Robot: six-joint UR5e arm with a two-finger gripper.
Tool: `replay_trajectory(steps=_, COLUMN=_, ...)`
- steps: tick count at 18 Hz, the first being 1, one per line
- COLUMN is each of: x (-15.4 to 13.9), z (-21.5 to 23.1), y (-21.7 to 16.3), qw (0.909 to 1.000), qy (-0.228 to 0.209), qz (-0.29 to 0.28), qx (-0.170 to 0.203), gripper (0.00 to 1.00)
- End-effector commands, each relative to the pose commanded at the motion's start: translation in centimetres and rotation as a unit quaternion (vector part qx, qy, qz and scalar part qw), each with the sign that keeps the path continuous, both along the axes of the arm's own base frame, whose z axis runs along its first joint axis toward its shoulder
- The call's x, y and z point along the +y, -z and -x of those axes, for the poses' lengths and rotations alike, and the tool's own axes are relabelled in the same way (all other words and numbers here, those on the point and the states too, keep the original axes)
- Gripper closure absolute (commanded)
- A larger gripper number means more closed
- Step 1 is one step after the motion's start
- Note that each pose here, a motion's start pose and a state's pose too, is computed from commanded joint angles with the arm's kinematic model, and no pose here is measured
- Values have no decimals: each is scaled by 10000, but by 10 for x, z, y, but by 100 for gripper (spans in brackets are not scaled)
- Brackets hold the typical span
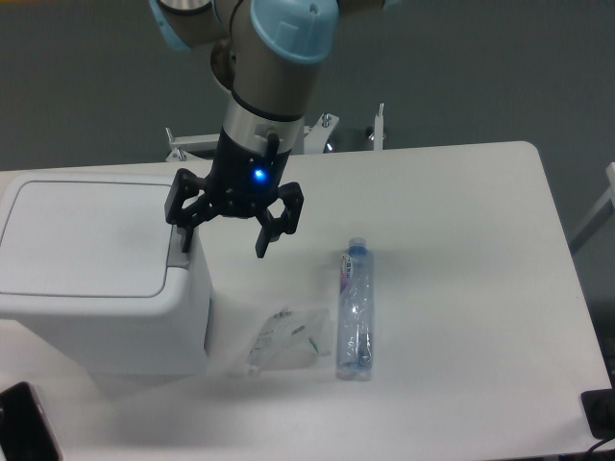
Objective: Open the trash can
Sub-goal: 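Lower the gripper fingers onto the grey lid tab, then press the grey tab with the gripper to pop the lid up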
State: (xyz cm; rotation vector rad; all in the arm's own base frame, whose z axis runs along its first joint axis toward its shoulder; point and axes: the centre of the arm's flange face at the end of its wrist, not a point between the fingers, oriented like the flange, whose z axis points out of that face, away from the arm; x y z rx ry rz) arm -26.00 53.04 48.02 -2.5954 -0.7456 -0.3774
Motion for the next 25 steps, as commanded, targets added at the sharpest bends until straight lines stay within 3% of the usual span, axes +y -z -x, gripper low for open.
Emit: replay_trajectory(steps=25, x=-2, z=-3, y=10, qw=10000, qy=44, qz=-19, qx=53, gripper=0)
